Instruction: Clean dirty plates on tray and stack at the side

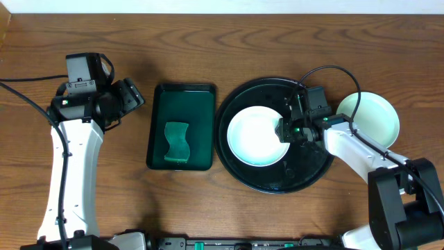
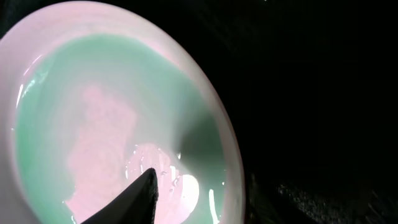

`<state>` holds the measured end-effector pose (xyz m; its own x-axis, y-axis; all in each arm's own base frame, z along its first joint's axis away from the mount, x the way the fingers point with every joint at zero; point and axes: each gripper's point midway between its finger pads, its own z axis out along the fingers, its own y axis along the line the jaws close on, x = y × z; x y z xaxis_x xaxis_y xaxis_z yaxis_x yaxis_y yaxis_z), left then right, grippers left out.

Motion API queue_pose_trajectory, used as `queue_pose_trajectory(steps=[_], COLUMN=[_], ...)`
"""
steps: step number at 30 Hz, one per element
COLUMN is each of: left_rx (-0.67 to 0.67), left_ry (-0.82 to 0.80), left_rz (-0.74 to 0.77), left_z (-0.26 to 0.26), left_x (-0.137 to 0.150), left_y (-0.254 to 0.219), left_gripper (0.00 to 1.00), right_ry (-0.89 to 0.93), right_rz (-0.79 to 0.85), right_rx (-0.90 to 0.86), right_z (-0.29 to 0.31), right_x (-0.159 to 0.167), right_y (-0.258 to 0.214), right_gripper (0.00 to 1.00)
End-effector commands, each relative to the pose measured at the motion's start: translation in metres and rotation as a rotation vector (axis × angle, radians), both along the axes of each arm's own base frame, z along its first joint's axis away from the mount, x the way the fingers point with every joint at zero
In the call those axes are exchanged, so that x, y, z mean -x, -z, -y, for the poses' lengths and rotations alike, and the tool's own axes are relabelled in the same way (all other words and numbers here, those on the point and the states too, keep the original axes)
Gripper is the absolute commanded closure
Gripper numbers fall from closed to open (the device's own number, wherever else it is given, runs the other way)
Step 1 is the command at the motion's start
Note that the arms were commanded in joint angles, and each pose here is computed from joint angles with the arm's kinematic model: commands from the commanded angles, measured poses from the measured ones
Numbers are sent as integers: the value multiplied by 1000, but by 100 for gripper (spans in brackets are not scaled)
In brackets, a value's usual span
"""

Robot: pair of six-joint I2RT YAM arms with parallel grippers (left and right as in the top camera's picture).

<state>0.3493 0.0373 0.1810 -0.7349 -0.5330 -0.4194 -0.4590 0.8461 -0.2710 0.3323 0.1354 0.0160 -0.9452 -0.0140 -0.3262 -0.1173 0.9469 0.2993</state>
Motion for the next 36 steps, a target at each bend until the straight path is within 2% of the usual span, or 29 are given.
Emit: queue_pose_trajectory(steps=[1,4,8,11,30,36], left_rx=[-11,-11,-11,-11,-11,-11], left_ry=[-12,-11,-12,-11,-11,-12], left_rz=[-11,-11,-11,-11,-11,-11], left_z=[-3,-3,-3,-3,-3,-3], left_x=[1,1,1,1,1,1], left_y=[2,2,2,2,2,2], left_gripper=[21,21,21,21,21,21], right_ry=[15,34,37,39,219,234], right_rz=[-9,-2,10,9,-83,-109], right_rx=[41,47,46,47,21,27], right_z=[6,8,9,9,53,58], right_x=[6,5,6,6,-1,-9], right_y=[9,11,15,15,-9,-33], right_gripper=[65,76,81,99,99,99])
